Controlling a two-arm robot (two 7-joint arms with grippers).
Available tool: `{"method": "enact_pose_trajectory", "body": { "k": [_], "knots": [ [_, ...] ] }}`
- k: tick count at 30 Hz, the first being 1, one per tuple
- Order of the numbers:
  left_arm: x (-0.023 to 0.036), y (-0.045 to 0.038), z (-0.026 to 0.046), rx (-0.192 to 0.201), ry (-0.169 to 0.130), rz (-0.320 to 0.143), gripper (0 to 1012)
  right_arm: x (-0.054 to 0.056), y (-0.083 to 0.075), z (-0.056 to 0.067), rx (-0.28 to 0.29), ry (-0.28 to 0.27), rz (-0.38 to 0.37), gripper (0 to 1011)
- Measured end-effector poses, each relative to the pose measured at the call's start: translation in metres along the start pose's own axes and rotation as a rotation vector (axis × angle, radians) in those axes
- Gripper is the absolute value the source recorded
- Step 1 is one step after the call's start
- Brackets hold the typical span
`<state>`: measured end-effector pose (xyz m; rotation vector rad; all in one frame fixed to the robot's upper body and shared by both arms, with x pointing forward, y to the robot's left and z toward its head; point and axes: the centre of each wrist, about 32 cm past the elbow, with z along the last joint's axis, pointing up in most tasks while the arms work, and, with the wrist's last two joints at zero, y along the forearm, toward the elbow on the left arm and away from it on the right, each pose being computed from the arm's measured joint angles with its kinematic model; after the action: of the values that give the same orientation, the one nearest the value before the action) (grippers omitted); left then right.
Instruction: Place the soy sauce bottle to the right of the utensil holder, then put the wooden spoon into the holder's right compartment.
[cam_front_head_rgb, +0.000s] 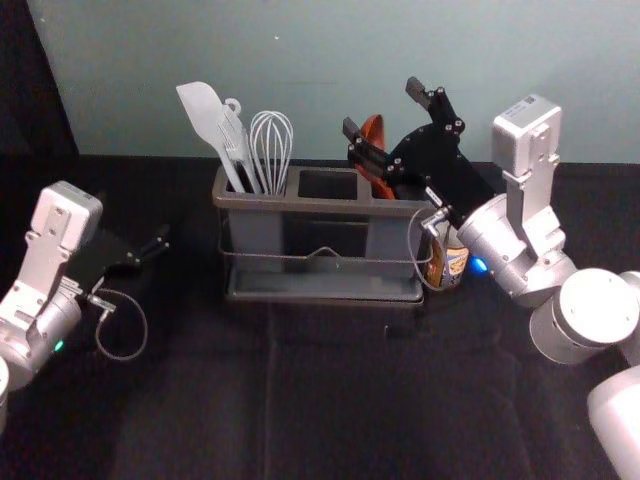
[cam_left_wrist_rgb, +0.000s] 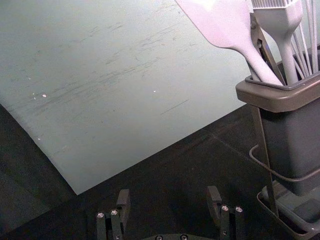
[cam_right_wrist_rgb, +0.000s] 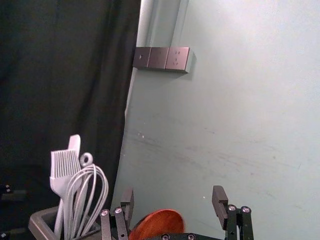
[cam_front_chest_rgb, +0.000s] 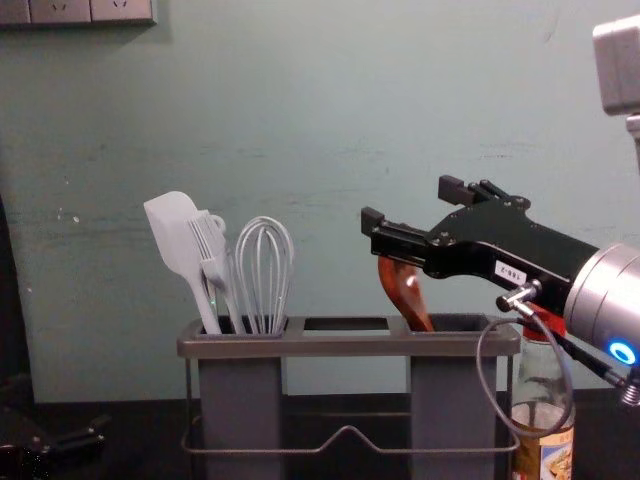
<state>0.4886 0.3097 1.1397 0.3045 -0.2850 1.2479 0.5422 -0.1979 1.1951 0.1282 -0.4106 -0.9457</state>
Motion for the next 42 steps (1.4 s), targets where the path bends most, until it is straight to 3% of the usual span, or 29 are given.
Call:
{"method": "enact_pose_trajectory", "body": {
  "k": [11, 13, 18, 28, 35, 39, 42],
  "knots": [
    [0.0000, 0.0000, 0.0000, 0.000, 0.000, 0.000, 1005, -0.013, -0.028, 0.011, 0.017, 0.047, -0.044, 1002],
    [0.0000, 0.0000, 0.0000, 0.000, 0.000, 0.000, 1005, -0.020, -0.042, 0.014, -0.002, 0.094, -0.072, 1002],
    [0.0000, 0.0000, 0.0000, 0.000, 0.000, 0.000, 1005, -0.029, -0.065, 0.019, -0.046, 0.148, -0.096, 1002],
    [0.0000, 0.0000, 0.0000, 0.000, 0.000, 0.000, 1005, -0.040, -0.107, 0.034, -0.129, 0.197, -0.086, 1002],
    [0.0000, 0.0000, 0.0000, 0.000, 0.000, 0.000, 1005, -0.041, -0.130, 0.034, -0.220, 0.168, -0.102, 1002],
    [0.0000, 0.0000, 0.0000, 0.000, 0.000, 0.000, 1005, -0.035, -0.142, 0.024, -0.254, 0.091, -0.155, 1002],
    [0.0000, 0.0000, 0.0000, 0.000, 0.000, 0.000, 1005, -0.029, -0.148, 0.018, -0.270, 0.068, -0.191, 1002]
  ]
}}
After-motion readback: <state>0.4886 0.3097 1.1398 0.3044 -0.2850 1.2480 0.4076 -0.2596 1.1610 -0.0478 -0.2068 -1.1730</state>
